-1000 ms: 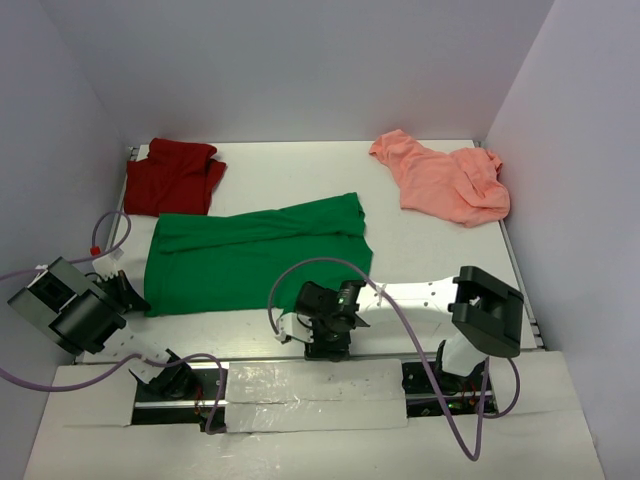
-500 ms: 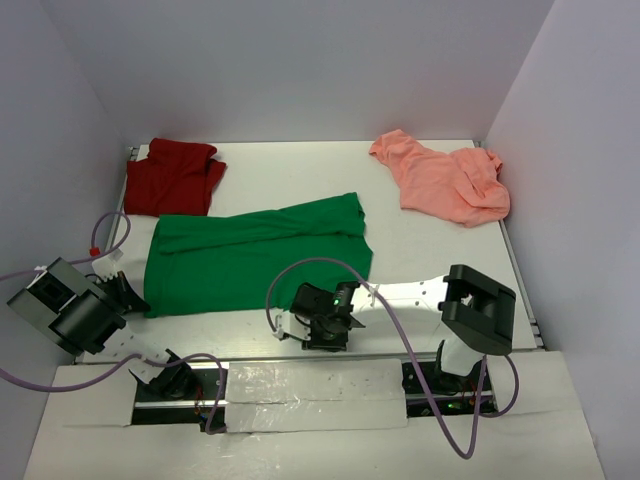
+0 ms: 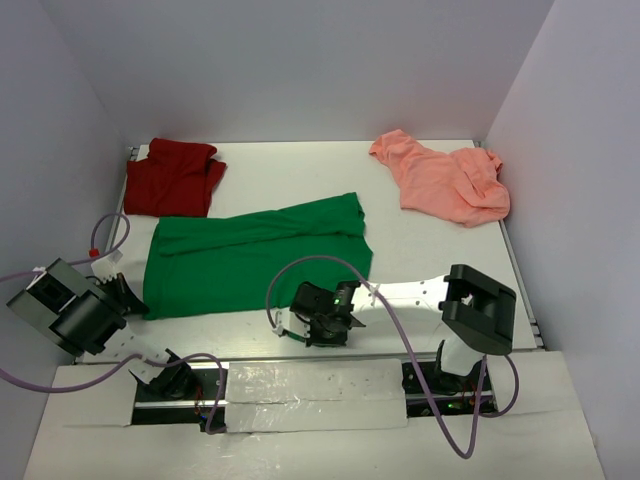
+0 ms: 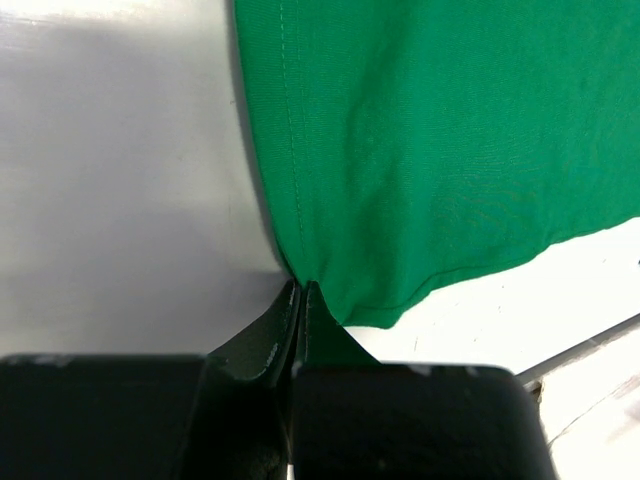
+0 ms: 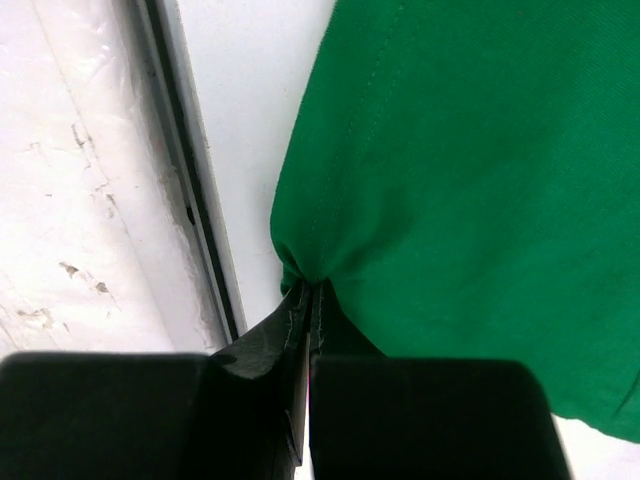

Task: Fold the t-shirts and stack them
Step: Fold the tshirt

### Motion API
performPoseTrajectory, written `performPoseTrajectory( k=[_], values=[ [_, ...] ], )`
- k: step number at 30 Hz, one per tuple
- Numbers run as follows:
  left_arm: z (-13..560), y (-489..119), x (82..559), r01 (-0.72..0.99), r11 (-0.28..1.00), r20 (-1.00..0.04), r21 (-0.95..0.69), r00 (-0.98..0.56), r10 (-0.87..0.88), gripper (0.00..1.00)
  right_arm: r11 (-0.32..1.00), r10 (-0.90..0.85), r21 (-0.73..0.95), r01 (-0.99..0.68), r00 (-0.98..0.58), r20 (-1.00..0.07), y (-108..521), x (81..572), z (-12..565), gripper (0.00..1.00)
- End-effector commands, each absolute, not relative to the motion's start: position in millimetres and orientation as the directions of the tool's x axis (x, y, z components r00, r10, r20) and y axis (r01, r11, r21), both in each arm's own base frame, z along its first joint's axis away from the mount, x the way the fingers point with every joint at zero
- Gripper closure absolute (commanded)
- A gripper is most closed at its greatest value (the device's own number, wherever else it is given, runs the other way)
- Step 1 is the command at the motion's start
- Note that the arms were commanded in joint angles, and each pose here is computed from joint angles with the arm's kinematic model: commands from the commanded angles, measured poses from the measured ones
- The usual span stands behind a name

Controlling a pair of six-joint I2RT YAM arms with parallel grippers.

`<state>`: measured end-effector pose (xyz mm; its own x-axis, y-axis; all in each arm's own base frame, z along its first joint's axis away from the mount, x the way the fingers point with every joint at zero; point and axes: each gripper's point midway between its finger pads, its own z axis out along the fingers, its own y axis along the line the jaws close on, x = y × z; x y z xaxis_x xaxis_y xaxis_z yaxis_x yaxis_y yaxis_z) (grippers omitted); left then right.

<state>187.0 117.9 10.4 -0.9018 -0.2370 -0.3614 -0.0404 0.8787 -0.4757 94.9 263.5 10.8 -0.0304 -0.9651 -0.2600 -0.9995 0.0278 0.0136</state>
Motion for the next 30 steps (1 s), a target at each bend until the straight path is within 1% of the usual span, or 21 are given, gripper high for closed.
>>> performPoseTrajectory(
  k=[1,8,15,16,21,27,28,29,30],
  values=[
    [28.1,128.3,189.6,0.008,0.904,-0.416,-0.427,-0.89,-0.188,1.0,0.081,-0.95,-0.038,-0.996,-0.066,-0.305,265.0,106.7,27.3,1.0],
    [61.8,135.3,201.2,0.035,0.914,-0.476,-0.405,-0.861,-0.178,1.0,0.194,-0.906,-0.132,-0.972,-0.126,-0.403,260.5,149.4,64.5,1.0],
    [86.8,143.9,216.5,0.045,0.912,-0.515,-0.408,-0.836,-0.189,1.0,0.327,-0.85,-0.199,-0.924,-0.196,-0.489,249.4,203.5,88.9,1.0],
    [89.5,146.3,219.6,0.046,0.913,-0.523,-0.406,-0.831,-0.191,1.0,0.34,-0.849,-0.227,-0.913,-0.195,-0.491,247.4,213.5,92.4,1.0],
    [109.2,156.3,244.9,0.057,0.907,-0.569,-0.417,-0.795,-0.212,1.0,0.406,-0.82,-0.254,-0.878,-0.227,-0.526,246.2,253.2,100.6,1.0],
    [126.2,150.8,277.4,0.112,0.903,-0.605,-0.416,-0.775,-0.182,1.0,0.466,-0.79,-0.29,-0.836,-0.246,-0.562,251.8,309.9,119.3,1.0],
    [128.0,146.8,283.6,0.127,0.9,-0.61,-0.416,-0.773,-0.173,1.0,0.475,-0.779,-0.301,-0.827,-0.236,-0.581,257.1,321.2,130.3,1.0],
    [132.6,145.5,290.4,0.146,0.902,-0.626,-0.407,-0.764,-0.158,1.0,0.477,-0.782,-0.3,-0.826,-0.243,-0.574,259.0,327.7,126.2,1.0],
    [132.1,142.5,293.9,0.141,0.898,-0.618,-0.418,-0.768,-0.167,1.0,0.484,-0.782,-0.304,-0.82,-0.249,-0.572,257.6,335.5,125.9,1.0]
  ],
)
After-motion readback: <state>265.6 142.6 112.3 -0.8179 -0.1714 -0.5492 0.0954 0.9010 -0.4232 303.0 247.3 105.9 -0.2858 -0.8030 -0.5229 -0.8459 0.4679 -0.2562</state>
